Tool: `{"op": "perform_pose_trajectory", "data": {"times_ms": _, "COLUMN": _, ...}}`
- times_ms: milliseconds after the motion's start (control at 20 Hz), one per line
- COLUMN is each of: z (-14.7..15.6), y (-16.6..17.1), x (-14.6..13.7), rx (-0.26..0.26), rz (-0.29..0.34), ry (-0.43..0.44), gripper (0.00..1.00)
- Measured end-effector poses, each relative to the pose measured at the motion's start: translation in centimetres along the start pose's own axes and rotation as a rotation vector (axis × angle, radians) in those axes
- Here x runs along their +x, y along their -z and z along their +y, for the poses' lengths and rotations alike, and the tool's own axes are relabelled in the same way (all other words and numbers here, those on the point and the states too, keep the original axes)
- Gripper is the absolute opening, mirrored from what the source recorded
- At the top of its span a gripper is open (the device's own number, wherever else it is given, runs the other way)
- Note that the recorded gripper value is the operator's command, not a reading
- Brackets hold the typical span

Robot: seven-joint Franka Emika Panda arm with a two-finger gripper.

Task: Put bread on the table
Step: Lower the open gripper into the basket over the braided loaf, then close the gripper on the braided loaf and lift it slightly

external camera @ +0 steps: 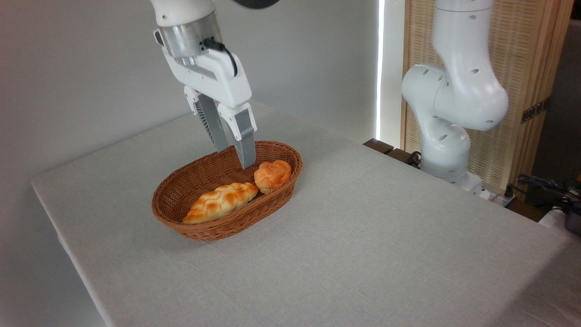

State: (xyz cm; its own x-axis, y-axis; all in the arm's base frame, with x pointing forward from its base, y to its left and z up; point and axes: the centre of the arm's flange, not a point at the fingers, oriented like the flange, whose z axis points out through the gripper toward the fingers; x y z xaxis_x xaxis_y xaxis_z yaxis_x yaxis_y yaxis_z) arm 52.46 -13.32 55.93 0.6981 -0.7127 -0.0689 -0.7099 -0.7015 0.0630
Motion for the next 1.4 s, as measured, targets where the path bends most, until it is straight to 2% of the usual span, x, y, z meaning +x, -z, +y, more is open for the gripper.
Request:
{"op": "perform_pose_trajectory", "data": {"times_ms": 150, "z": 3.5, "y": -4.0, "x": 2.9, "rx": 0.023, "rz": 0.019, "ry": -0.002, "gripper": 1.00}}
{"op": "perform_pose_trajectory", "data": {"times_ms": 300, "z": 5.5, "y": -7.6, "x": 3.8, "rx": 0.063, "rz": -0.022, "ry": -0.037, "gripper": 1.00}}
{"op": "perform_pose_trajectory", "data": {"times_ms": 400, "z": 5.8, "y": -8.7, "x": 3.8, "rx": 0.086, "rz": -0.040, "ry": -0.054, "gripper": 1.00}}
{"op": "perform_pose_trajectory", "data": {"times_ms": 500, "z": 5.7, "y": -9.1, "x": 3.8, "rx": 0.096, "rz": -0.031, "ry": -0.057, "gripper": 1.00}}
{"op": "perform_pose_trajectory", "data": {"times_ms": 650, "z": 5.5, "y": -10.1, "x": 4.2, "rx": 0.116, "rz": 0.017, "ry": -0.060, "gripper": 1.00}}
{"op": "perform_pose_trajectory", "data": {"times_ms": 800, "z": 5.2, "y": -12.7, "x": 4.7, "rx": 0.130, "rz": 0.067, "ry": -0.066, "gripper": 1.00}}
{"op": "perform_pose_trajectory", "data": {"times_ms": 950, "z": 5.2, "y": -13.9, "x": 4.8, "rx": 0.127, "rz": 0.068, "ry": -0.068, "gripper": 1.00}}
{"op": "perform_pose_trajectory", "data": {"times_ms": 1050, "z": 5.1, "y": -14.0, "x": 4.7, "rx": 0.143, "rz": 0.058, "ry": -0.079, "gripper": 0.99}}
{"op": "perform_pose_trajectory", "data": {"times_ms": 1250, "z": 5.5, "y": -14.5, "x": 4.7, "rx": 0.154, "rz": 0.049, "ry": -0.096, "gripper": 0.79}}
{"op": "perform_pose_trajectory", "data": {"times_ms": 1350, "z": 6.0, "y": -14.9, "x": 4.9, "rx": 0.157, "rz": 0.053, "ry": -0.107, "gripper": 0.58}}
{"op": "perform_pose_trajectory", "data": {"times_ms": 1400, "z": 6.1, "y": -15.0, "x": 4.9, "rx": 0.158, "rz": 0.055, "ry": -0.109, "gripper": 0.43}}
